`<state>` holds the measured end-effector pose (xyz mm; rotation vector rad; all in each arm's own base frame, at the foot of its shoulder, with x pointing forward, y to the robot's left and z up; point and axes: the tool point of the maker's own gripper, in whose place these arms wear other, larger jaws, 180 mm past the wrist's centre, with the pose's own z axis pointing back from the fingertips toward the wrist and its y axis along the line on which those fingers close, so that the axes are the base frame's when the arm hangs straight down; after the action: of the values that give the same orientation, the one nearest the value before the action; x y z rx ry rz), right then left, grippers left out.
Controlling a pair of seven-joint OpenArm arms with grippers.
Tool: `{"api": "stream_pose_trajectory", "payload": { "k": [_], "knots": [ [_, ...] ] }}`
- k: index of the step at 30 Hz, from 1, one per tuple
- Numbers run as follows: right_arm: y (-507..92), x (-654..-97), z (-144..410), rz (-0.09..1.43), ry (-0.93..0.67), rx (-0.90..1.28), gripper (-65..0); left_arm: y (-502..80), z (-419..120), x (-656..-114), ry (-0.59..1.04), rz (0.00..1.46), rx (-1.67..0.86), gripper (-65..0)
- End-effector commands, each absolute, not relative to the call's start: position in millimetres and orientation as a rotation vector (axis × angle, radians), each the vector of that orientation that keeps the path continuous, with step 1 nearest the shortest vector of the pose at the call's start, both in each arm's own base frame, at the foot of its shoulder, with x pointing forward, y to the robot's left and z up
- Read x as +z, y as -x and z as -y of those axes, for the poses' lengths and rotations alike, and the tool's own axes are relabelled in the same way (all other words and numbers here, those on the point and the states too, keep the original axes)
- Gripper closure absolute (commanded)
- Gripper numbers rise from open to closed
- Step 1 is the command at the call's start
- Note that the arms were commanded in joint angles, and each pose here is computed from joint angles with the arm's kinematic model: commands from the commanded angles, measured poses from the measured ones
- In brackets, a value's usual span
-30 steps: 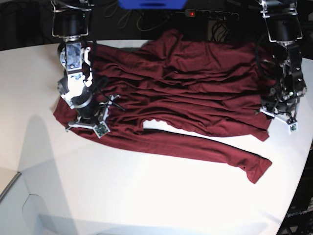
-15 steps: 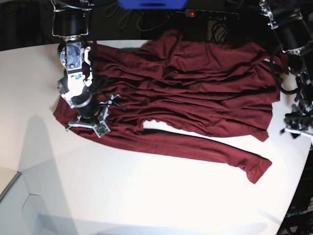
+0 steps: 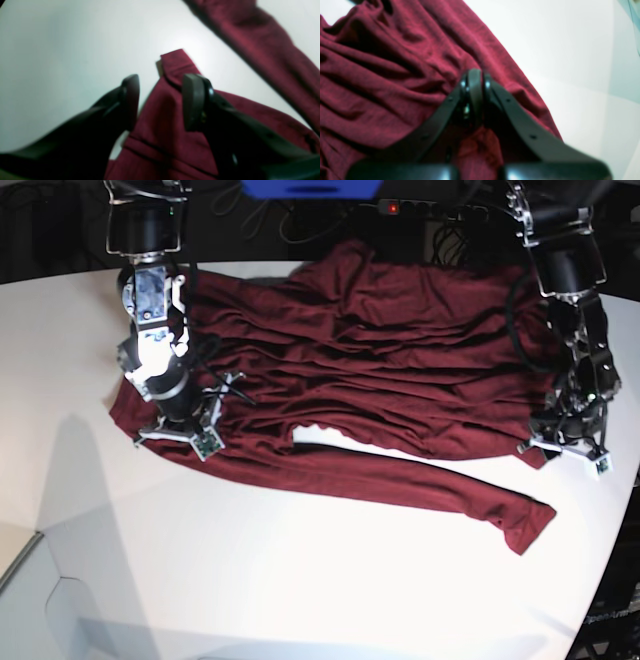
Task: Layout the t-shirt on the table in an organized manner, then fold the t-shirt properly
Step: 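Grasp the shirt edges with both grippers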
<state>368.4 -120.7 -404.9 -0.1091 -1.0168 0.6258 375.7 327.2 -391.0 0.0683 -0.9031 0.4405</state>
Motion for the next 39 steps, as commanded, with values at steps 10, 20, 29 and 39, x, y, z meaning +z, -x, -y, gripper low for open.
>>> {"api": "stream_pose_trajectory", "payload": {
  "k": [10, 20, 29, 39],
  "knots": [
    [-378, -389, 120, 1.075, 0.115, 0.621, -1.9, -395, -337, -382, -0.073, 0.964, 0.468, -27.4],
    [-377, -390, 121, 1.072, 0.116, 0.620, -1.9, -418, -321, -400, -0.042, 0.912, 0.452, -26.6],
    [-377, -390, 122, 1.069, 0.118, 0.619, -1.9, -428, -307, -393, -0.048, 0.975, 0.387, -3.2],
    [-384, -383, 121, 1.089, 0.122, 0.619, -2.0, -446, -328, -367, -0.083, 1.026, 0.394, -0.1]
  ]
}}
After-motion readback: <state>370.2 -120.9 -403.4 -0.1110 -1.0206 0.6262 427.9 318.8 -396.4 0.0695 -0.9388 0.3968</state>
